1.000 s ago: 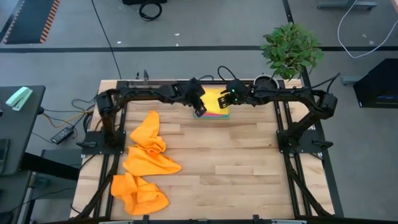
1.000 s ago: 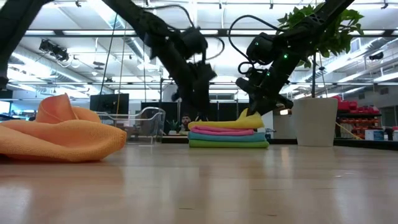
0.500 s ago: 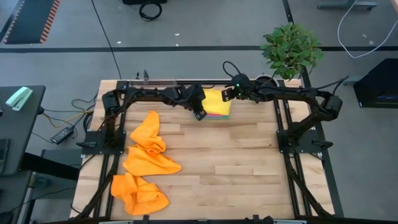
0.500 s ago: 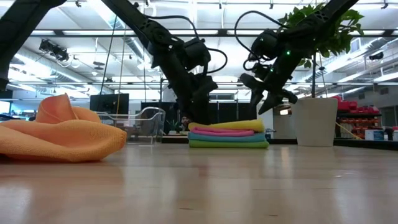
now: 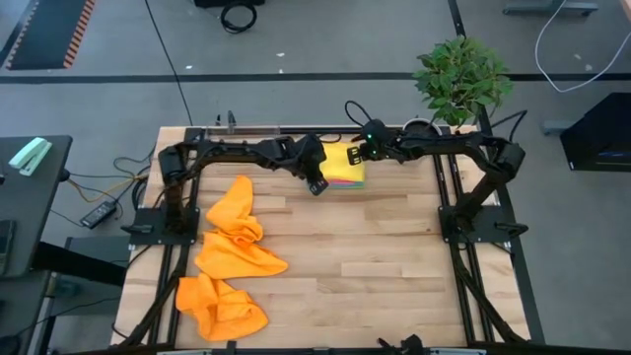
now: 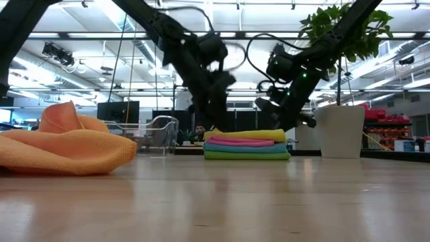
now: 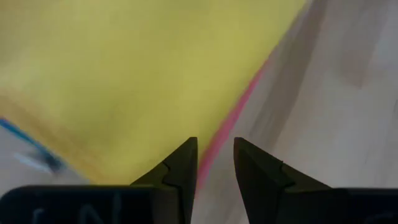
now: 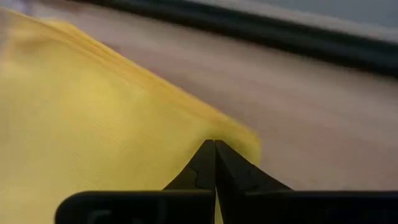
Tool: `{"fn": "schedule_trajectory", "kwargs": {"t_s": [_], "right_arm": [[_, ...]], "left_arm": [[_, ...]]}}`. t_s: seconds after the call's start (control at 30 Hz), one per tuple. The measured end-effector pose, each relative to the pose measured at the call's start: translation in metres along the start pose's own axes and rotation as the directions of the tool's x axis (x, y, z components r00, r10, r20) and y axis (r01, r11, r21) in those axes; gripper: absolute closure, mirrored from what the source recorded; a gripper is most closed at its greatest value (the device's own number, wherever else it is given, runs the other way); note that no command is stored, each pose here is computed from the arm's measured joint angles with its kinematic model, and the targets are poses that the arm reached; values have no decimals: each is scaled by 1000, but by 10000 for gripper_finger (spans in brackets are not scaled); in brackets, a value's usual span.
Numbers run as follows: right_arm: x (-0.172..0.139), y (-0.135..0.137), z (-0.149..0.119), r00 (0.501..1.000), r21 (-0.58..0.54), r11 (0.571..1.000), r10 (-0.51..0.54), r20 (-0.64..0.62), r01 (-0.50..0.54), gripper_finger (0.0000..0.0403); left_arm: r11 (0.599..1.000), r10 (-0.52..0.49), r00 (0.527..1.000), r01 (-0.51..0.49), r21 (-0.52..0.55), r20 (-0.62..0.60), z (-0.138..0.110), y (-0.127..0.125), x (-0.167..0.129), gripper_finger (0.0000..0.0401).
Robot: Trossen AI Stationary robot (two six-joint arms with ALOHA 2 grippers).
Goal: Fold microfiber towels
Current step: Stack the folded yellow towel on the pink towel
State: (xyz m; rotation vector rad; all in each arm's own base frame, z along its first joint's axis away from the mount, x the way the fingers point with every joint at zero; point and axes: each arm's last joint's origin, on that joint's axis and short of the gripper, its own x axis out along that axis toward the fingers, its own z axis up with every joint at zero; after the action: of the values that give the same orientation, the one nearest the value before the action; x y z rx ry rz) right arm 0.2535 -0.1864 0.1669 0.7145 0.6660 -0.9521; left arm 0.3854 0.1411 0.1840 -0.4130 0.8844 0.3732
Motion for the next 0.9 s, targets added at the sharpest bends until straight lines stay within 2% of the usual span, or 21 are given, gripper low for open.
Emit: {"fn": "schedule_trajectory", "kwargs": {"t_s": [0.1,0.23,0.3,0.4,0.5,0.67,0.77,0.9], "right_arm": [[-5,5,5,998,-36,998,56,43,-55,398],[-28,11,11,991,-44,994,101,83,-98,398],[-40,13,8,991,-20,992,122,55,-121,398],[-53,27,-4,982,-19,982,190,-5,-190,399],[-57,46,-20,969,-47,969,241,-56,-243,399],[-62,66,-42,978,-69,976,205,-46,-207,400],[-65,71,-47,978,-78,975,205,-35,-207,400],[-68,77,-55,976,-95,972,213,-53,-217,400]], "left_arm": [[996,66,995,-70,51,72,12,1,-18,296],[976,167,969,-189,108,185,36,11,-39,307],[968,187,960,-217,129,207,45,22,-43,315],[969,185,967,-210,133,176,51,43,-29,330],[982,138,982,-153,114,132,50,60,-14,345],[987,90,992,-101,125,88,45,67,0,366],[977,109,989,-126,170,103,46,66,3,378],[961,216,973,-226,159,80,42,73,5,389]]}}
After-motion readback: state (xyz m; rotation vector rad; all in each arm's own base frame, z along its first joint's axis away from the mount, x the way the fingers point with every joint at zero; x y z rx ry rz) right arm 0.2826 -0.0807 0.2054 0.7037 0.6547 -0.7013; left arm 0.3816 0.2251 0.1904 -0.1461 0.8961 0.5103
